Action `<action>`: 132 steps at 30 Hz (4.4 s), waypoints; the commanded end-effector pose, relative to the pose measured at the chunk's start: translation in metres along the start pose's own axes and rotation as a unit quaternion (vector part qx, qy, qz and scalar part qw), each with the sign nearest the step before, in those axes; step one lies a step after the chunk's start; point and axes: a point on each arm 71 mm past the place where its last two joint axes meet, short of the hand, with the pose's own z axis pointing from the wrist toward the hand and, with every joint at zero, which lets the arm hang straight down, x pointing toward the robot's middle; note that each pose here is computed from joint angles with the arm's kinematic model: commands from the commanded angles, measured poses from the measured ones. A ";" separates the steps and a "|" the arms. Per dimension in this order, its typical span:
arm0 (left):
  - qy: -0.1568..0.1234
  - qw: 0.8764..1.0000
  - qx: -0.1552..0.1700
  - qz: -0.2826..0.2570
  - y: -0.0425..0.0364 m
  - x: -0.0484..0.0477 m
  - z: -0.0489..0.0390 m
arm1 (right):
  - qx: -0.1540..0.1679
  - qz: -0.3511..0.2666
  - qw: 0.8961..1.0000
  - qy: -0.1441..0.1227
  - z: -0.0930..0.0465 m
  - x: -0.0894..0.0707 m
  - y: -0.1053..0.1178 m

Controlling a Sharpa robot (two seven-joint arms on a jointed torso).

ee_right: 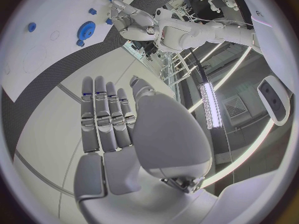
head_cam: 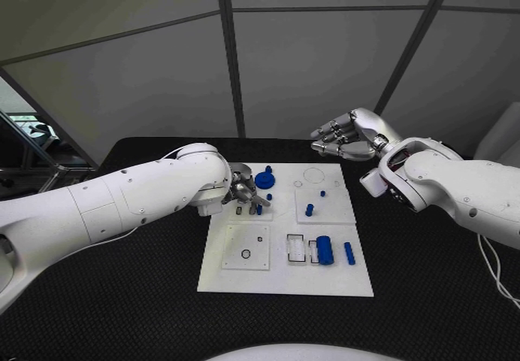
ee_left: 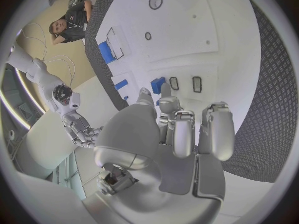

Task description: Assemble the parts on the task board

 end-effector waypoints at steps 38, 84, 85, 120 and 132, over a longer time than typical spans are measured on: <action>0.025 1.000 -0.003 0.006 0.0004 0.0017 0.0013 | 0.005 0.003 1.000 0.014 0.004 0.004 0.000; -0.039 0.999 0.007 -0.033 0.0193 -0.0036 -0.0216 | 0.019 0.002 0.999 0.026 0.007 0.006 -0.005; -0.040 0.999 0.006 -0.029 0.0189 -0.0034 -0.0213 | 0.019 0.001 0.999 0.026 0.007 0.006 -0.005; -0.017 1.000 -0.010 0.012 0.0220 0.0047 -0.0132 | 0.016 0.000 0.999 0.031 0.008 0.008 -0.004; -0.011 1.000 -0.012 0.015 0.0211 0.0068 -0.0110 | 0.014 -0.001 0.999 0.032 0.009 0.009 -0.003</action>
